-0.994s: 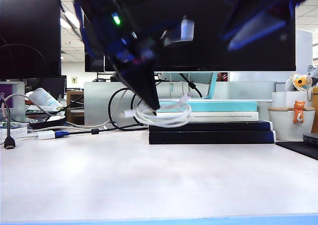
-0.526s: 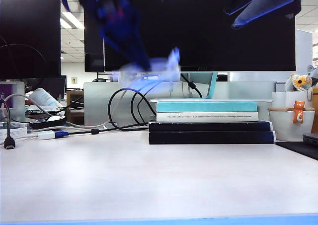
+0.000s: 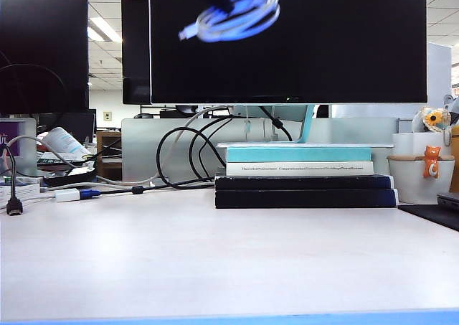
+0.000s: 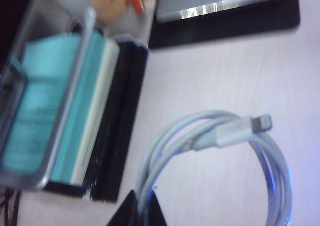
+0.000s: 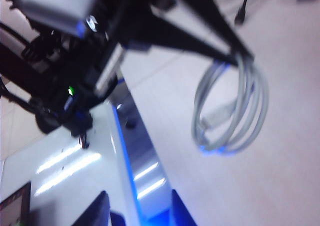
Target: Unfold the white charging cable into a straight cable.
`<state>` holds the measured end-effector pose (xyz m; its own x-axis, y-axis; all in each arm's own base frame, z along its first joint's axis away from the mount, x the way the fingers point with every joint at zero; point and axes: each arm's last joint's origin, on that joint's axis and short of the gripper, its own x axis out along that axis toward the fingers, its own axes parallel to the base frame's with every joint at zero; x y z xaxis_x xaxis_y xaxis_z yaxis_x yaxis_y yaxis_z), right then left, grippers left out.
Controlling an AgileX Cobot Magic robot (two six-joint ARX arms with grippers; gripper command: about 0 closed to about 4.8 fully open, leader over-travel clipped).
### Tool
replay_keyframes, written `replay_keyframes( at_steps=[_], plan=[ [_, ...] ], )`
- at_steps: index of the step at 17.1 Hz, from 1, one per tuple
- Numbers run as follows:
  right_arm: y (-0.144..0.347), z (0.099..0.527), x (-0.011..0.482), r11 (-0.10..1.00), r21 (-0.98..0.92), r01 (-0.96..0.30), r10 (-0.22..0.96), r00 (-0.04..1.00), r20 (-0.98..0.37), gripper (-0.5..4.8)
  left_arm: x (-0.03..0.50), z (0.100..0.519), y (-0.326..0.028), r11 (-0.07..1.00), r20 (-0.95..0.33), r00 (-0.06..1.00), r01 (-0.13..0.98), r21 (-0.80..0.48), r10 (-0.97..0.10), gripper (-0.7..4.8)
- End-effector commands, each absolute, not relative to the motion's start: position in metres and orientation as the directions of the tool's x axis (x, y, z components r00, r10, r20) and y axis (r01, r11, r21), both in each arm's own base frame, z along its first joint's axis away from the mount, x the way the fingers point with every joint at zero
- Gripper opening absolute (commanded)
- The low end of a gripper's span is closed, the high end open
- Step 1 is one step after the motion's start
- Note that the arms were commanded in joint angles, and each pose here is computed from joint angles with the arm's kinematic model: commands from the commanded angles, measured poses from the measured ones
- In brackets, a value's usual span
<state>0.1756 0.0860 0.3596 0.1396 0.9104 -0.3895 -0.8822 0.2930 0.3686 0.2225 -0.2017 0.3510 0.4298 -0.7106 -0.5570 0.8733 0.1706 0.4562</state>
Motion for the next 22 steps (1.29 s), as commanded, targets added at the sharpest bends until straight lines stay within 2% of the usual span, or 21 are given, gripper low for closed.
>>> replay_keyframes(
  at_steps=[1, 2, 3, 5, 8, 10, 12, 19, 21, 22],
  plan=[
    [0.081, 0.374, 0.17, 0.422, 0.274, -0.864, 0.872, 0.303, -0.385, 2.04, 0.217, 0.364, -0.199, 0.201, -0.466, 0.423, 0.868, 0.454, -0.777, -0.05],
    [0.08, 0.375, 0.168, 0.45, 0.255, -0.856, 0.857, 0.334, -0.392, 2.42, 0.216, 0.366, -0.199, 0.211, -0.451, 0.43, 0.864, 0.457, -0.782, -0.06],
    [0.08, 0.376, 0.168, 0.461, 0.25, -0.851, 0.852, 0.345, -0.394, 3.03, 0.214, 0.374, -0.197, 0.232, -0.411, 0.445, 0.851, 0.472, -0.796, -0.05],
    [0.08, 0.376, 0.168, 0.463, 0.264, -0.846, 0.853, 0.345, -0.392, 3.28, 0.21, 0.383, -0.194, 0.256, -0.357, 0.46, 0.833, 0.49, -0.813, -0.06],
    [0.081, 0.38, 0.17, 0.454, 0.267, -0.85, 0.866, 0.351, -0.355, 3.28, 0.206, 0.39, -0.192, 0.232, -0.308, 0.415, 0.841, 0.489, -0.856, -0.06],
    [0.083, 0.389, 0.171, 0.372, 0.301, -0.878, 0.917, 0.299, -0.263, 3.28, 0.204, 0.391, -0.194, 0.2, -0.295, 0.367, 0.86, 0.47, -0.882, -0.06],
    [0.084, 0.393, 0.172, 0.35, 0.294, -0.889, 0.929, 0.291, -0.227, 3.28, 0.201, 0.392, -0.197, 0.182, -0.282, 0.345, 0.861, 0.475, -0.895, -0.06],
    [0.085, 0.393, 0.17, 0.292, 0.336, -0.896, 0.95, 0.23, -0.211, 3.28, 0.201, 0.399, -0.2, 0.209, -0.218, 0.355, 0.841, 0.499, -0.909, -0.06],
    [0.085, 0.392, 0.171, 0.291, 0.337, -0.896, 0.95, 0.229, -0.212, 3.12, 0.201, 0.4, -0.201, 0.21, -0.206, 0.351, 0.841, 0.499, -0.913, -0.06],
    [0.085, 0.393, 0.17, 0.29, 0.337, -0.896, 0.95, 0.229, -0.212, 2.47, 0.201, 0.4, -0.201, 0.205, -0.204, 0.344, 0.842, 0.499, -0.916, -0.05]
  ],
)
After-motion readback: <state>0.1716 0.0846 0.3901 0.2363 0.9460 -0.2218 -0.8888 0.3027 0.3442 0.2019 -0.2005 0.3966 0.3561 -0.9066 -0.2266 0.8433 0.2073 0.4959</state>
